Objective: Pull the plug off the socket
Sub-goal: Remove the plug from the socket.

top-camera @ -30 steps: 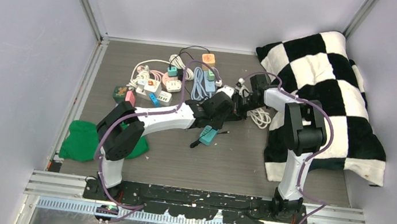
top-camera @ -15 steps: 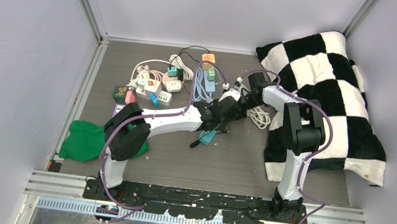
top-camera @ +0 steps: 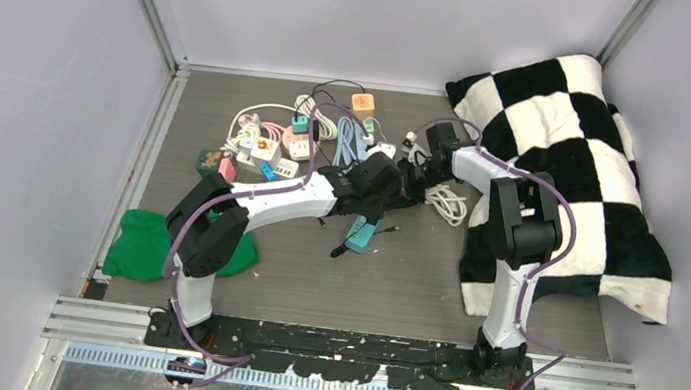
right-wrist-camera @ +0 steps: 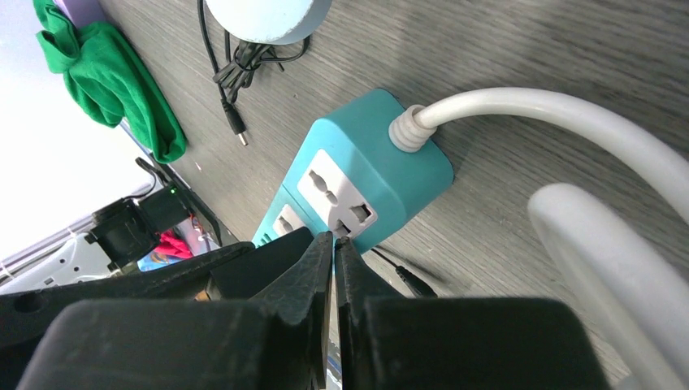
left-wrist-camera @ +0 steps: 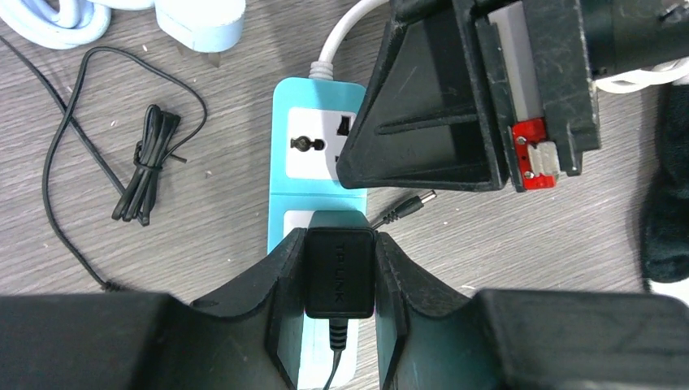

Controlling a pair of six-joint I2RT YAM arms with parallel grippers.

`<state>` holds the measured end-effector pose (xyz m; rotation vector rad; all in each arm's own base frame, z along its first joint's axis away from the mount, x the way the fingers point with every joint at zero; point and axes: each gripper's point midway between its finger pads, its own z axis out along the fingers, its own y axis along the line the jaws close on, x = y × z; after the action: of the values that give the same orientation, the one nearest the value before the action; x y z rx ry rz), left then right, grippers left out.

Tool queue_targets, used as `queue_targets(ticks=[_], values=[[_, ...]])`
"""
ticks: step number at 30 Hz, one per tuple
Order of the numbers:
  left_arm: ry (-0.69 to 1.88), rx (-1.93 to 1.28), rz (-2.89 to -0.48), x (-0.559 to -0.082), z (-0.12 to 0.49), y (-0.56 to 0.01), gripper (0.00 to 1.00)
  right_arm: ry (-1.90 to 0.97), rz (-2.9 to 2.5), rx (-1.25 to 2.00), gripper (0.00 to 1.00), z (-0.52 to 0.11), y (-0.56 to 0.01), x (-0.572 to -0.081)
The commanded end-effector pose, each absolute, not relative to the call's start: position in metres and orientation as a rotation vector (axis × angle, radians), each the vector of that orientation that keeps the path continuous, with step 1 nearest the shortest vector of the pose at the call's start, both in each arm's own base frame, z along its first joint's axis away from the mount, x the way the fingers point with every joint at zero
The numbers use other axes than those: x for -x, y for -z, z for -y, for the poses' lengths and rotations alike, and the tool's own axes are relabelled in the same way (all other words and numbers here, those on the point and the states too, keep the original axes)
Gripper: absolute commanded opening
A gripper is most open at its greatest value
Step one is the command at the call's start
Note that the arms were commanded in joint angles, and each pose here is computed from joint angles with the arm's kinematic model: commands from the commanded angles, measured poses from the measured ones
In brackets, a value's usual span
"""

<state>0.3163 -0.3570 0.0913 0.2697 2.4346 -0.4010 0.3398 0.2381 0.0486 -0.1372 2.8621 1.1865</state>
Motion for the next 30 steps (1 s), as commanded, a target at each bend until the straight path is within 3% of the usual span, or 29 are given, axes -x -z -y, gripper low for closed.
queue_targets(ticks=[1,6,12,22,25,30], values=[[0.29,-0.248,-2.34,-0.322,0.355,-0.119,0.0,-0.993,-2.976,0.153,0.11,-0.223,-0.013,-0.331],[0.14,-0.36,-2.325,-0.315,0.356,-0.116,0.0,-0.988,-2.978,0.158,0.11,-0.222,-0.011,-0.331],[0.434,-0.445,-2.4,-0.3,0.382,-0.113,0.0,-0.987,-2.985,0.169,0.11,-0.224,-0.01,-0.329],[0.457,-0.338,-2.307,-0.307,0.367,-0.141,0.0,-1.111,-2.934,0.23,0.13,-0.235,-0.027,-0.327],[0.514,-0.361,-2.292,-0.304,0.368,-0.151,0.0,-1.213,-2.866,0.32,0.21,-0.242,-0.048,-0.325],[0.596,-0.388,-2.266,-0.295,0.36,-0.167,0.0,-1.264,-2.74,0.479,0.51,-0.245,-0.088,-0.322]])
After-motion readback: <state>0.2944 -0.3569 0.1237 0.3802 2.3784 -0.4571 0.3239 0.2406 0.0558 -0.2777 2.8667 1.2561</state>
